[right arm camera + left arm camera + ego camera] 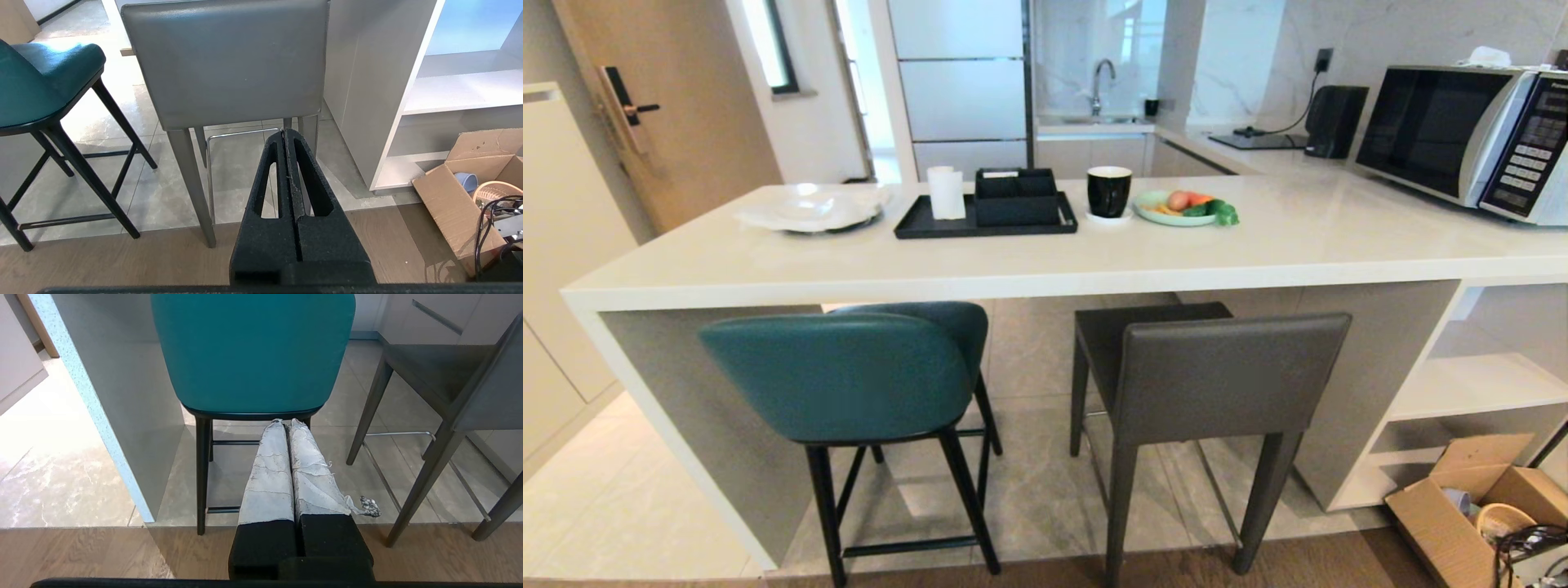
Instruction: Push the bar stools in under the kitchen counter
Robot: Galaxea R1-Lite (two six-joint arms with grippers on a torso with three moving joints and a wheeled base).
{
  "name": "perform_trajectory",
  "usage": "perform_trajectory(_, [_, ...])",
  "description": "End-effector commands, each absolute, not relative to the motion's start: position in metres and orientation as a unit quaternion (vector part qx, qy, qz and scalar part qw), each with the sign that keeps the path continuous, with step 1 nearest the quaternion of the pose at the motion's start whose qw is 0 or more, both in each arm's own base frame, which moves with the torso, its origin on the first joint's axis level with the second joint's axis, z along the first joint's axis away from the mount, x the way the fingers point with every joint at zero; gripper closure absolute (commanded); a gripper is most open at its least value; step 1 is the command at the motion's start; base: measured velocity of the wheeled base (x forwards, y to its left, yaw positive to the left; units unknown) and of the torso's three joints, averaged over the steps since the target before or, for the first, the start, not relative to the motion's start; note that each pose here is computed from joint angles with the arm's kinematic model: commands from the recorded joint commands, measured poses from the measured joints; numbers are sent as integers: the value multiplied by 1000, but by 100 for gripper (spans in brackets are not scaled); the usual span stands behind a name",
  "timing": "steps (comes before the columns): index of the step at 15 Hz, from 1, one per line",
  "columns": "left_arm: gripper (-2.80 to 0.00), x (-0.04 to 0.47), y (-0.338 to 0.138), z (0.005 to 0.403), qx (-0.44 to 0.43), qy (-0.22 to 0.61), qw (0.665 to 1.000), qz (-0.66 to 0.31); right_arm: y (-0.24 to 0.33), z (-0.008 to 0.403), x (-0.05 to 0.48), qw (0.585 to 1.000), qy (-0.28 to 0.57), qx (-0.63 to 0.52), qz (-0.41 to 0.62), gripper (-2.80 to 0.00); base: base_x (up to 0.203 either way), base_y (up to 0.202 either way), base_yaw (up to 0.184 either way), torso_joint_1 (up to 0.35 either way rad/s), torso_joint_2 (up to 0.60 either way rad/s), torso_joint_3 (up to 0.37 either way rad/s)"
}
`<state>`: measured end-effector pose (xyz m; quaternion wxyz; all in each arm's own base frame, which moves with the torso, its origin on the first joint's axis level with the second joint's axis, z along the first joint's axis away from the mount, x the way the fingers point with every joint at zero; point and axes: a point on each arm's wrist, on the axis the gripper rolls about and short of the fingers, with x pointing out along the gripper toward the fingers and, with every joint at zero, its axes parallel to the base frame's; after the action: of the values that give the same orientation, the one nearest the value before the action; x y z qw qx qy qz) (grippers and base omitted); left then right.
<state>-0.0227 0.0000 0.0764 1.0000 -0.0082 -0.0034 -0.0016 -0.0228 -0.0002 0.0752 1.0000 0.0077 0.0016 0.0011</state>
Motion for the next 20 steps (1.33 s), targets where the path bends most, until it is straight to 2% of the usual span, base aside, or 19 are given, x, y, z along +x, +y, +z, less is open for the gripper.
perform_trajectory(1, [0,-23,0,76,-9,-4,1000,-2,0,75,-23,1000,3,8,2,0,0,0,0,0,0,0])
perform_trajectory(20, [0,-23,0,76,-6,-4,1000,0,0,75,-23,1000,3,10,0,0,0,0,0,0,0,0])
